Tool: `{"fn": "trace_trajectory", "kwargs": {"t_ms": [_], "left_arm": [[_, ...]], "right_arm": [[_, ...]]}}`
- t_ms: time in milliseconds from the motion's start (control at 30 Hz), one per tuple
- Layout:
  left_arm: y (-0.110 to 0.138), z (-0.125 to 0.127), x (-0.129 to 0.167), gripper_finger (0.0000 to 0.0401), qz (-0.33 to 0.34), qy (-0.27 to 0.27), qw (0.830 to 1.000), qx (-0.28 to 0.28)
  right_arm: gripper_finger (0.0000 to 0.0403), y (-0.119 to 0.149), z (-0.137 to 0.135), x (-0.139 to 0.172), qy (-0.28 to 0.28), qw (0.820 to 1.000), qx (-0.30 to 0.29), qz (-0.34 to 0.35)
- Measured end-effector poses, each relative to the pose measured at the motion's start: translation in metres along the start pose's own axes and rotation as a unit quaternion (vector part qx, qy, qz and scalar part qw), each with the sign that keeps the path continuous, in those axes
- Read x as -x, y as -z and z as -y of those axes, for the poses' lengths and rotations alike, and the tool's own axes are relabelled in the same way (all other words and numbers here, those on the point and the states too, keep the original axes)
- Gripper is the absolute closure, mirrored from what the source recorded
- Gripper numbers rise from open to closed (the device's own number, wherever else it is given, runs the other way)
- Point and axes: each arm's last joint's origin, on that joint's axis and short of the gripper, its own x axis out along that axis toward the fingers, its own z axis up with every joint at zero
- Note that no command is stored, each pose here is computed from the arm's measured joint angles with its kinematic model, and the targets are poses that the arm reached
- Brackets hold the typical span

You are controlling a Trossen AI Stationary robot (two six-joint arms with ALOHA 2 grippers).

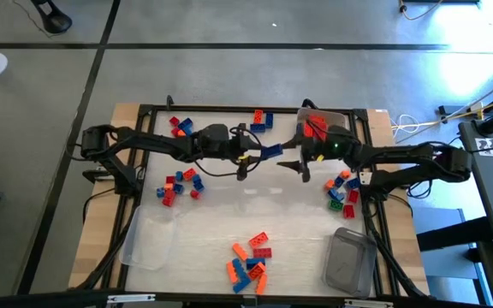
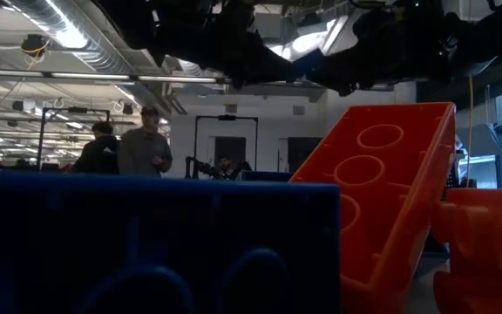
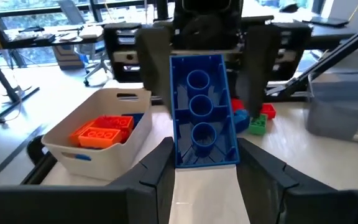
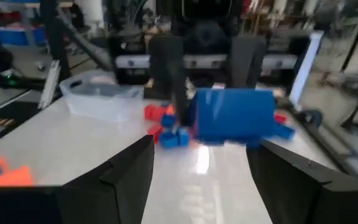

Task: Sort blocks by size
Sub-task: Put the blue game piece into the gray bin

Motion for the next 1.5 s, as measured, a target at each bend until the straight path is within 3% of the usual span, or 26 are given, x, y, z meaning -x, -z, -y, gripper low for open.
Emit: {"fn": "trace_trajectory", "kwargs": {"t_ms": [167, 600, 900, 1300, 1500], "left_arm": [[0.0, 0.004, 0.0, 0.0272, 0.001, 0.018, 1.0, 0.002], [-0.001, 0.009, -0.001, 0.027, 0.002, 0.025, 1.0, -0.002], [-0.001, 0.009, -0.001, 0.0269, 0.003, 0.025, 1.0, -0.004], [0.0, 0.005, -0.001, 0.0219, 0.0, 0.02, 1.0, 0.017], [0.009, -0.006, 0.001, 0.0198, -0.043, -0.004, 0.999, 0.029]], "right_arm": [[0.015, 0.001, -0.002, -0.007, 0.04, 0.999, 0.008, 0.013], [0.0154, -0.004, -0.005, -0.009, -0.009, 0.999, 0.015, 0.048], [0.0265, -0.004, -0.005, -0.009, -0.011, 0.999, 0.012, 0.047], [0.0256, -0.003, -0.005, -0.009, -0.008, 0.999, 0.012, 0.041], [0.0263, -0.006, -0.004, -0.004, 0.034, 0.999, 0.012, 0.026]]}}
